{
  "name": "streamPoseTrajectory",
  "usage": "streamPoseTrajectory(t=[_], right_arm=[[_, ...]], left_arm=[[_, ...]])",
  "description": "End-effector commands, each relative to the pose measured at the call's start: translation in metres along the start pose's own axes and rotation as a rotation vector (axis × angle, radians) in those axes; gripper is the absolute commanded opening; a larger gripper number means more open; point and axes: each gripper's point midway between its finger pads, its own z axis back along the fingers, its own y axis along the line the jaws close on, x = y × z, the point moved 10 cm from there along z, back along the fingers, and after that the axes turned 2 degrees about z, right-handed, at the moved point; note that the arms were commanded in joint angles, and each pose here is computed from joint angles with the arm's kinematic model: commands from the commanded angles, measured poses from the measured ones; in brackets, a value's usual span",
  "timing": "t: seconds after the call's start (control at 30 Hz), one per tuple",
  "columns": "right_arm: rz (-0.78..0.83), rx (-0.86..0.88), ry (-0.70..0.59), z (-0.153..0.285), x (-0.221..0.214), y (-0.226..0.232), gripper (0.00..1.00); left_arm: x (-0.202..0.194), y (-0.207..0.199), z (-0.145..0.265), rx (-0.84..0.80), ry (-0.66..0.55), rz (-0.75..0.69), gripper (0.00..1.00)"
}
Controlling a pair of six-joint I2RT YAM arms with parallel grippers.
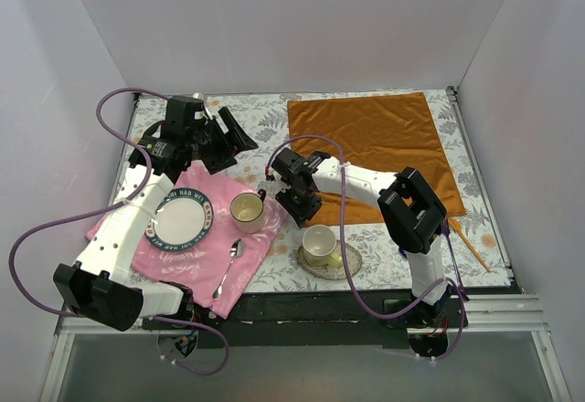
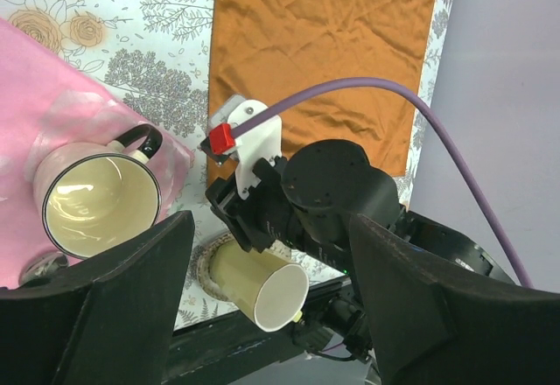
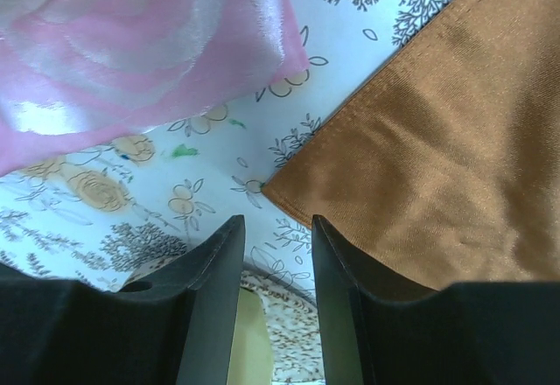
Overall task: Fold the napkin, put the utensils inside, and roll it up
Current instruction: Fold the napkin
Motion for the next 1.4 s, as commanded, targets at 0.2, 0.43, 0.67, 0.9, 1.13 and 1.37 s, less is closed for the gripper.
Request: streamPoseTrajectory(t=[0.2,0.43,0.67,0.9,1.13,1.37], right_arm=[[0.015,-0.035,0.03,-0.017,-0.008,0.005,0.45],[0.015,-0.042,0.046,-0.027,-0.015,0.01,0.46],[0.027,-0.047,0.051,-0.037,-0.013,0.01,0.45],[0.051,-0.029,0.073,-0.044,-0.019,0.009,0.2],[0.068,-0.047,0.021,-0.02,-0.006,0.01,0.01],[0.045,-0.063,-0.053,0.013,0.009,0.006,0.01]], left_arm=[[-0.002,-0.006,0.026,-0.044,-0.008,-0.023,0.72],[-0.002,-0.007,0.031,-0.048,-0.015,-0.011,0.72],[-0.003,-0.007,0.031,-0.046,-0.01,0.004,0.72],[-0.001,-0.01,0.033,-0.049,-0.013,0.008,0.72],[-0.001,-0.009,0.028,-0.048,-0.001,0.02,0.73],[0.001,-0.011,0.017,-0.063,0.027,0.037,0.72]])
